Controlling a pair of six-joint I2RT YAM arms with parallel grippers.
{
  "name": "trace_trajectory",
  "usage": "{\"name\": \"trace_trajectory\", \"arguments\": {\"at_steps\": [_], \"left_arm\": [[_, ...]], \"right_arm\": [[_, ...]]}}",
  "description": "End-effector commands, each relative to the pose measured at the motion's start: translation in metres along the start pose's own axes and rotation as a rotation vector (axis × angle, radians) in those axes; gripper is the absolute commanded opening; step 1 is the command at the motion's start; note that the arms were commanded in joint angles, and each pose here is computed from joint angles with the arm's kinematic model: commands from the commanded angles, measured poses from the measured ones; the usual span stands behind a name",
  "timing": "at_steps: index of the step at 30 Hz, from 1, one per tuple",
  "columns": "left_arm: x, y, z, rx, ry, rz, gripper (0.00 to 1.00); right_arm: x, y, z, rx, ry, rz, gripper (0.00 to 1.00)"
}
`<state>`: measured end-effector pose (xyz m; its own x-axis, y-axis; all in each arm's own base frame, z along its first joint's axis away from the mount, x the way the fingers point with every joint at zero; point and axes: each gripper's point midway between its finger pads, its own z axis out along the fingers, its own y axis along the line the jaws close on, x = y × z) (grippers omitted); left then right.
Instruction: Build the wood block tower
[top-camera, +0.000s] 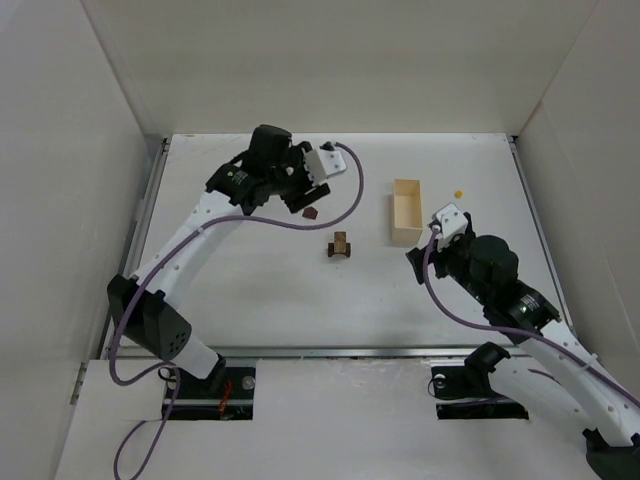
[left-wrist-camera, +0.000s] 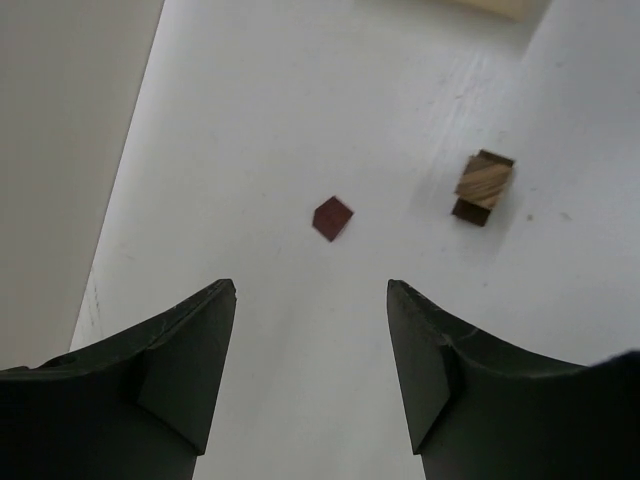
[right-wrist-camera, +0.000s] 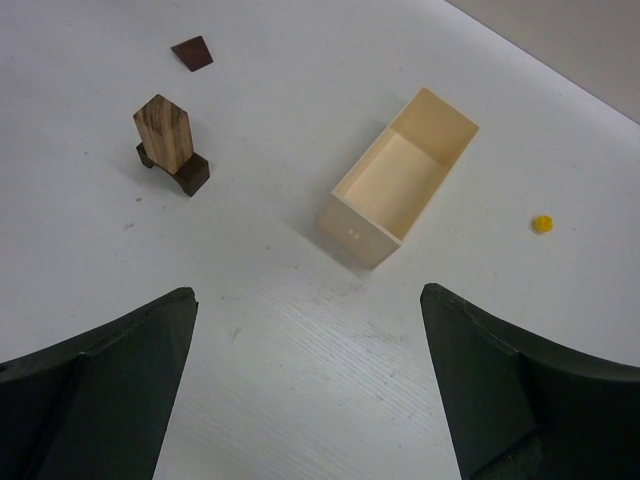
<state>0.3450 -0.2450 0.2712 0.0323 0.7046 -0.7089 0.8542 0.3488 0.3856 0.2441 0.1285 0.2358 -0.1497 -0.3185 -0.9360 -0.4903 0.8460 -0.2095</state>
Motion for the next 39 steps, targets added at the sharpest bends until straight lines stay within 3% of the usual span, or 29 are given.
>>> {"name": "trace_trajectory", "arguments": {"at_steps": [1,7,10,21,34,39], "left_arm": [[0.022,0.039,0.011,-0.032,0.022,0.021,0.59],[0.079,0.042,0.073,0.143,0.194,0.215,0.57],[0.094,0.041,0.087,0.247,0.194,0.304,0.57],[0.153,0.045,0.152,0.410,0.192,0.354,0.56],[0.187,0.020,0.174,0.519,0.216,0.355,0.56],[0.184,0.030,0.186,0.457,0.205,0.317,0.58]], "right_arm": [[-0.040,-0.004,-0.004,-0.008,-0.111,0.005,0.99],[-0.044,-0.003,0.004,-0.021,-0.101,-0.017,0.99],[-0.042,-0.005,0.009,-0.015,-0.084,-0.025,0.99],[-0.033,-0.006,0.017,-0.026,-0.057,-0.040,0.99],[-0.030,-0.005,0.026,-0.039,-0.041,-0.048,0.99],[-0.027,-0.005,0.028,-0.043,-0.032,-0.046,0.99]]}}
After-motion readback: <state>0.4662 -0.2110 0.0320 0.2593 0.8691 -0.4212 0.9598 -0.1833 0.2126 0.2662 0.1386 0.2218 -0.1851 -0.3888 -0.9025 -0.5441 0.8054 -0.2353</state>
